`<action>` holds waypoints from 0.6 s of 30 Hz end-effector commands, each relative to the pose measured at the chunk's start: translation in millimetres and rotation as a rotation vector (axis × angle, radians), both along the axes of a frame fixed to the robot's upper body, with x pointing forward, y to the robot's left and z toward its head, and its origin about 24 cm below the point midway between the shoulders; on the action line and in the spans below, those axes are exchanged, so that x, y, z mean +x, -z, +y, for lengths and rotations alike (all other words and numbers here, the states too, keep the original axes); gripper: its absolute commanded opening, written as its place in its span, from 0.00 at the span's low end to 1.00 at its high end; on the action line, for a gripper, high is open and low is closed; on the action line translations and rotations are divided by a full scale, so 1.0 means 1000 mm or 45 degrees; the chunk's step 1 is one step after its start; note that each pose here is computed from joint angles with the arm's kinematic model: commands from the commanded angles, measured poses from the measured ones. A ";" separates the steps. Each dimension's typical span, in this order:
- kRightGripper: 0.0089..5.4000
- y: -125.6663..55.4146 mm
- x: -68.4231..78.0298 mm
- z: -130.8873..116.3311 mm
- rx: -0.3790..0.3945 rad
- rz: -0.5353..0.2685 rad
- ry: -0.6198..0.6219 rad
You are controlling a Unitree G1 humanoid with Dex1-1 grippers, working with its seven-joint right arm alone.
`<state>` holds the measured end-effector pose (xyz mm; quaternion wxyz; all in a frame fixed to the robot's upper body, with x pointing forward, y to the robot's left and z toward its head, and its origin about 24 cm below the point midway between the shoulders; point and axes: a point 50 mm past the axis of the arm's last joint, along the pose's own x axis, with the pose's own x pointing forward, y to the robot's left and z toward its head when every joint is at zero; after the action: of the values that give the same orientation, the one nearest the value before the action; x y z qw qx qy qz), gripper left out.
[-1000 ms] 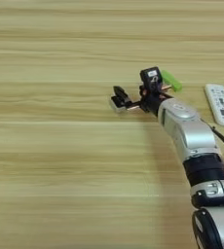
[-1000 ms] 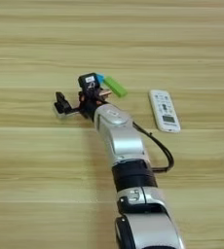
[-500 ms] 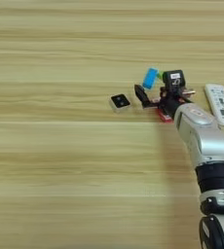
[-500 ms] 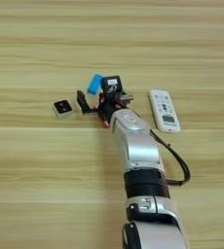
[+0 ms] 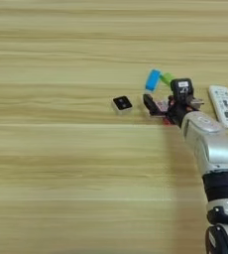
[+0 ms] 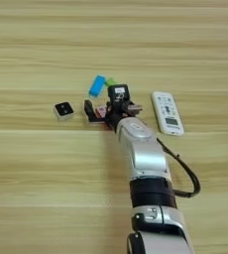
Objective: Move the objects on the table
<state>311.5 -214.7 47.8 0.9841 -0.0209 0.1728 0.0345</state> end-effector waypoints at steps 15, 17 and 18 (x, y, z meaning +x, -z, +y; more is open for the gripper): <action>0.99 -0.028 0.004 -0.008 -0.028 -0.093 0.020; 0.99 -0.028 0.004 -0.008 -0.024 -0.085 0.019; 0.99 -0.027 0.004 -0.008 -0.019 -0.079 0.018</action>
<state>301.3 -220.3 39.2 0.9777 -0.0104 0.2087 0.0233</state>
